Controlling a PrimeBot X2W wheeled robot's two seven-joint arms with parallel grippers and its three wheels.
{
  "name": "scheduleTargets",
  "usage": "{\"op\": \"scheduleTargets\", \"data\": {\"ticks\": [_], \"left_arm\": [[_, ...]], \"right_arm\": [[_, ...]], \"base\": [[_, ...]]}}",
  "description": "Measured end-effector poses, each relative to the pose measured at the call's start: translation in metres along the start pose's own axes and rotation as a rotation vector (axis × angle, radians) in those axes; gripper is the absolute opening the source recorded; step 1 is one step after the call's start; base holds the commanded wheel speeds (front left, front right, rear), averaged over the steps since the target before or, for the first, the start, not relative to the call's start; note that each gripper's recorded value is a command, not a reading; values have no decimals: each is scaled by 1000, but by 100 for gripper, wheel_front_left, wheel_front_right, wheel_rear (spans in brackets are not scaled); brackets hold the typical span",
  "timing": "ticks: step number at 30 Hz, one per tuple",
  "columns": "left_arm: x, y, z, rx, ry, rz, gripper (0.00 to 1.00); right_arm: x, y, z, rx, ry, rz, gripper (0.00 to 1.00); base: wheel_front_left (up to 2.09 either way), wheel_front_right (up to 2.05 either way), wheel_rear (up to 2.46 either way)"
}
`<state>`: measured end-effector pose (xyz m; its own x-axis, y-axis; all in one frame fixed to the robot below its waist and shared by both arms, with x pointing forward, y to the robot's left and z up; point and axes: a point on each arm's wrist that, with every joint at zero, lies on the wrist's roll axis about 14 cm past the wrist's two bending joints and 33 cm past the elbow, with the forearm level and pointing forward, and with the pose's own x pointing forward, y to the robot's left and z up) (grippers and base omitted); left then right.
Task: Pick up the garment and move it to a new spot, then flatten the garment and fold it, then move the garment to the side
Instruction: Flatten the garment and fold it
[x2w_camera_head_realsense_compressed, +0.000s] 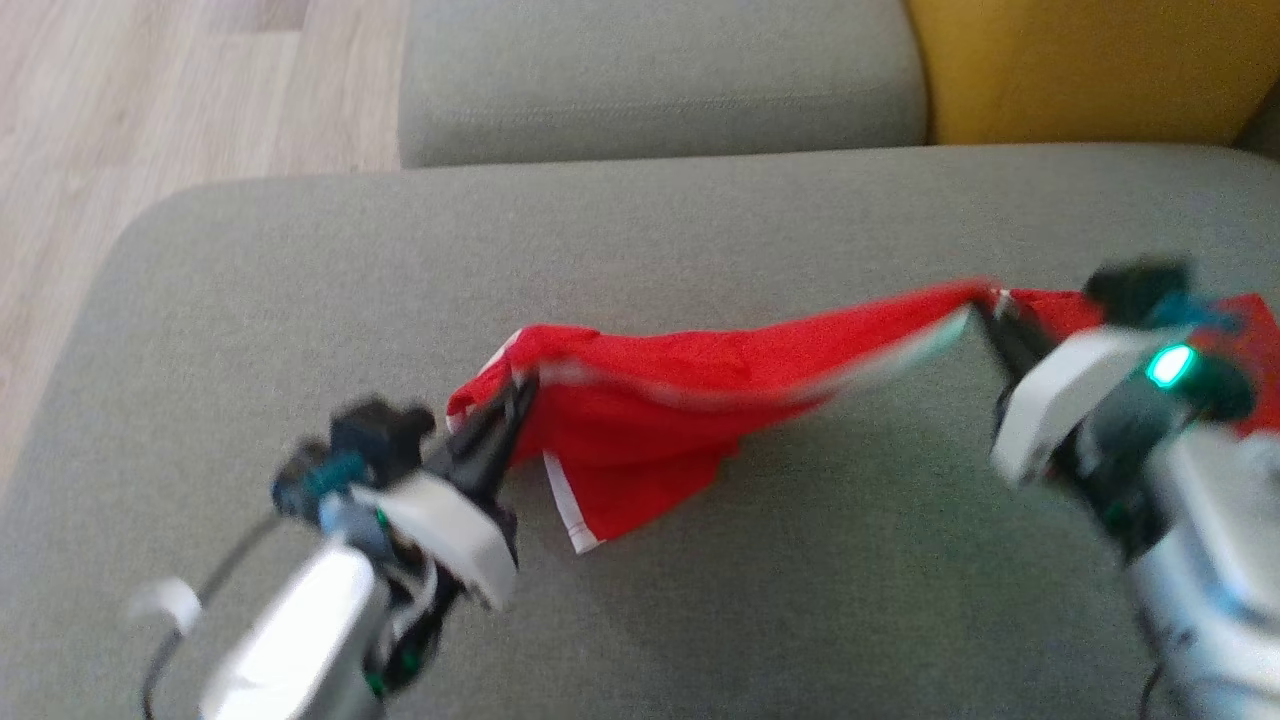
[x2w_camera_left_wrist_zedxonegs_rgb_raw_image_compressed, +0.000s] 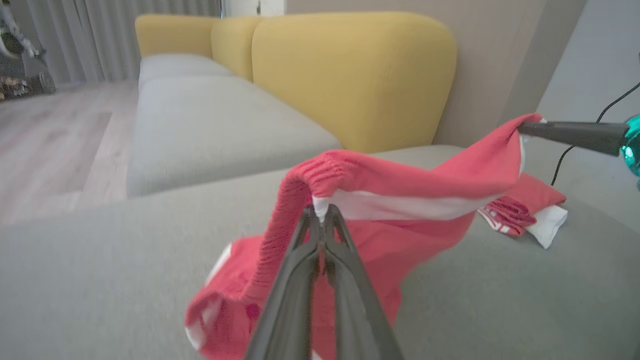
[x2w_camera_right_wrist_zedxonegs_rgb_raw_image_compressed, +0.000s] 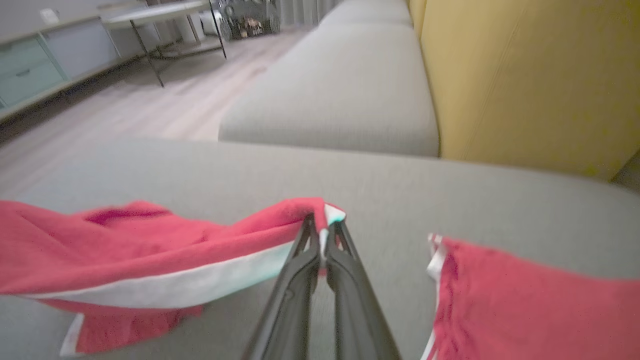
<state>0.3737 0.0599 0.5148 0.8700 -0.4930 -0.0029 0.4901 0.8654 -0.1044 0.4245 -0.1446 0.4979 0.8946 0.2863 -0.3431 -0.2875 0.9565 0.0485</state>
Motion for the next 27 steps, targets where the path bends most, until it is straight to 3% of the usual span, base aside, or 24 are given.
{"op": "scheduleTargets", "data": {"ticks": [5, 12, 21, 27], "left_arm": [[14, -8, 93, 126, -183, -76, 0], [1, -35, 179, 198, -327, -160, 0], [-21, -51, 198, 142, -265, -234, 0], [-6, -27, 170, 163, -113, -215, 0]], "right_arm": [[-32, -6, 97, -55, -161, 31, 0], [-79, 1, 148, -50, -206, 73, 0], [-121, -4, 168, -20, -158, 54, 0], [-105, -14, 152, 5, -64, 11, 0]], "base": [[0, 0, 0], [0, 0, 0], [0, 0, 0], [0, 0, 0]]}}
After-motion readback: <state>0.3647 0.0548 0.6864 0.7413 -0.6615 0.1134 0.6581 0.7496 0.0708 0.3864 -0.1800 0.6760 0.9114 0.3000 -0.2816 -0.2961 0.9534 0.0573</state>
